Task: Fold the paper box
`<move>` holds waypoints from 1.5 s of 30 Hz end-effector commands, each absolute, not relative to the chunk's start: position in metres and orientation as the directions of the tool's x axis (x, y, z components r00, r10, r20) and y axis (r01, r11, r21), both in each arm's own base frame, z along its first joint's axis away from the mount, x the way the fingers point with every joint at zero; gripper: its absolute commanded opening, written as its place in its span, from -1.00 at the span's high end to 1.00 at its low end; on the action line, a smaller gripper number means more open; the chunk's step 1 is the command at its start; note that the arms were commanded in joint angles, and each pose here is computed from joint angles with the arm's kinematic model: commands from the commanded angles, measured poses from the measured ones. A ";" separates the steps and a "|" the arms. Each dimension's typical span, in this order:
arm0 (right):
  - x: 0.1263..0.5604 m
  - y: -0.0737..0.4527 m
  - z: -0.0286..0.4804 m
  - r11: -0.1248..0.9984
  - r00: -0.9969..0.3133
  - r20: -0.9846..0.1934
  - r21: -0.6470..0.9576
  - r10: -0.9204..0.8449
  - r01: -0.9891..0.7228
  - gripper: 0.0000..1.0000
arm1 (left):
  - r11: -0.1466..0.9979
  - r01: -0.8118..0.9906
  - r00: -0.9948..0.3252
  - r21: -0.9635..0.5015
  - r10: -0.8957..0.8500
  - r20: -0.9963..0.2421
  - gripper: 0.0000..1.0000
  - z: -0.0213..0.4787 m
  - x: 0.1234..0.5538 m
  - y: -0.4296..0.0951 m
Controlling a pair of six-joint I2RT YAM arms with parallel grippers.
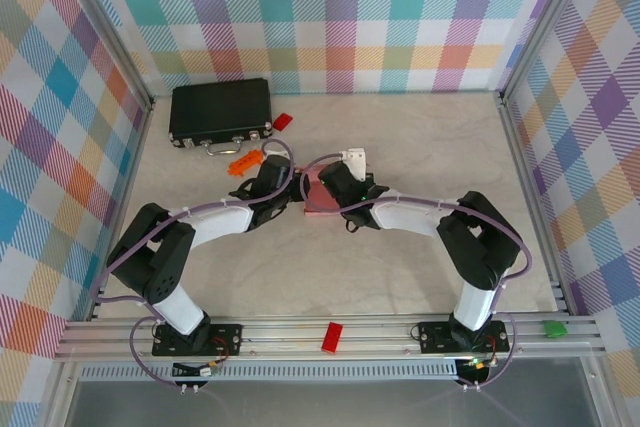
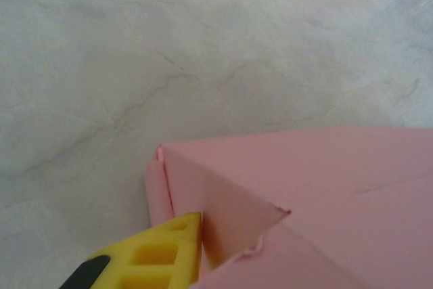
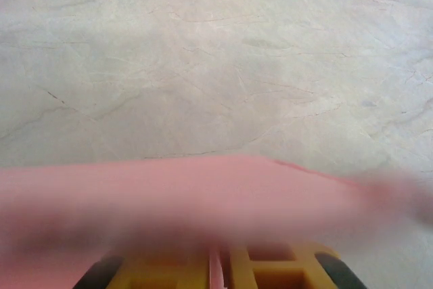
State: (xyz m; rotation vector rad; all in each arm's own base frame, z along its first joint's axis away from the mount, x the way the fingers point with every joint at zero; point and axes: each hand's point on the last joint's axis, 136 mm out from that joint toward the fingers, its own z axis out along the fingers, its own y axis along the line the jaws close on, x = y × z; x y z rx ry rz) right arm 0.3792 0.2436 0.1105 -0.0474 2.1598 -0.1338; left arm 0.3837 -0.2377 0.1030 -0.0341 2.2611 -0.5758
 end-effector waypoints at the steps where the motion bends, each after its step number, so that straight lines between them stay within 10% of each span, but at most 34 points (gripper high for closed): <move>1: 0.378 0.253 0.110 0.996 -0.572 -0.818 -0.090 -0.065 0.016 0.76 | 0.903 0.150 -0.732 -0.403 -0.173 -0.659 0.69 0.085 0.371 -0.240; 21: 0.368 0.243 0.091 0.993 -0.614 -0.786 -0.118 -0.076 0.028 0.85 | 0.906 0.155 -0.756 -0.394 -0.148 -0.638 0.88 0.071 0.364 -0.243; 45: 0.351 0.233 0.093 0.993 -0.629 -0.775 -0.111 -0.058 0.044 0.36 | 0.919 0.178 -0.762 -0.351 -0.097 -0.640 0.80 0.055 0.353 -0.243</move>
